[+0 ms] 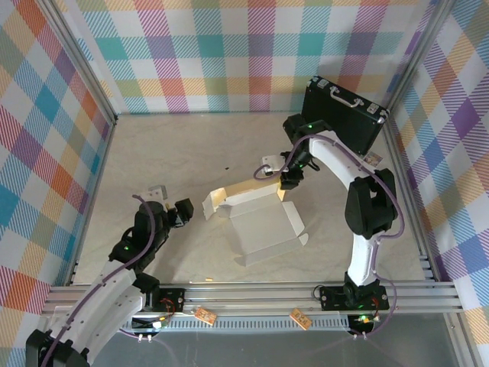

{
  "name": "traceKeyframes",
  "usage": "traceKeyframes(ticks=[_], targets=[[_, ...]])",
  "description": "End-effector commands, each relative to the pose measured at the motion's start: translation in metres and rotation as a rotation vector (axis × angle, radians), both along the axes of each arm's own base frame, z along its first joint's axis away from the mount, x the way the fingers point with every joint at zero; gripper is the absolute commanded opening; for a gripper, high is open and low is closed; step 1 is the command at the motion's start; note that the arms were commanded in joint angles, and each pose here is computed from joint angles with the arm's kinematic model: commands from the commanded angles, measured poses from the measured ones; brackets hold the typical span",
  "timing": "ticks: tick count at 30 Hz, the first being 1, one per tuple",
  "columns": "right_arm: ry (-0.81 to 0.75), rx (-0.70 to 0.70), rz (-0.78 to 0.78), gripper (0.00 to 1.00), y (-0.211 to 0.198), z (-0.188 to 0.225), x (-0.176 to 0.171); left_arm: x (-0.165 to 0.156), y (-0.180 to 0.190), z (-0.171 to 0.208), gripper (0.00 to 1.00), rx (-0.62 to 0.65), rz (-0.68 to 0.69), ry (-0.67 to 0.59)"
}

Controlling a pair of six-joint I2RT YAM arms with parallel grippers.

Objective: Fold the paper box

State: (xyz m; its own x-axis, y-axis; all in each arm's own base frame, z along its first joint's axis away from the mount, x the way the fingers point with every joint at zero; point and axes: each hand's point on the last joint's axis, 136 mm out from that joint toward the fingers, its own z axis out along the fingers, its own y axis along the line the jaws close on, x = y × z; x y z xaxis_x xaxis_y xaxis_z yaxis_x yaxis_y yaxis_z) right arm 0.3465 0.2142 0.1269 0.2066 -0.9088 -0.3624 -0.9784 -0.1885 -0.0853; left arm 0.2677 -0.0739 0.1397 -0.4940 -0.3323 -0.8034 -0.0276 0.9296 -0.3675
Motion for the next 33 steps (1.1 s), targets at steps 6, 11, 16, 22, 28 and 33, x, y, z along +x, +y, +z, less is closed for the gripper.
traceKeyframes(ticks=[6, 11, 16, 22, 28, 33], targets=[[-0.053, 0.045, -0.053, 0.47, -0.004, 0.017, 0.007, 0.032, -0.055, 0.009, 0.65, -0.002, -0.284, -0.085], [-0.050, 0.056, -0.074, 0.47, -0.002, 0.018, 0.013, 0.027, -0.083, -0.002, 0.64, -0.028, -0.415, -0.056], [-0.035, 0.060, -0.092, 0.46, 0.000, 0.013, 0.015, 0.020, -0.103, -0.008, 0.63, -0.009, -0.514, -0.038], [-0.026, 0.071, -0.088, 0.46, 0.002, 0.011, 0.014, 0.019, -0.121, -0.010, 0.62, 0.017, -0.600, -0.034], [-0.030, 0.074, -0.086, 0.47, 0.001, 0.011, 0.015, 0.024, -0.115, -0.002, 0.59, 0.050, -0.563, -0.004], [-0.034, 0.068, -0.078, 0.47, -0.001, 0.009, 0.016, 0.039, -0.037, 0.013, 0.74, 0.189, -0.127, -0.024]])
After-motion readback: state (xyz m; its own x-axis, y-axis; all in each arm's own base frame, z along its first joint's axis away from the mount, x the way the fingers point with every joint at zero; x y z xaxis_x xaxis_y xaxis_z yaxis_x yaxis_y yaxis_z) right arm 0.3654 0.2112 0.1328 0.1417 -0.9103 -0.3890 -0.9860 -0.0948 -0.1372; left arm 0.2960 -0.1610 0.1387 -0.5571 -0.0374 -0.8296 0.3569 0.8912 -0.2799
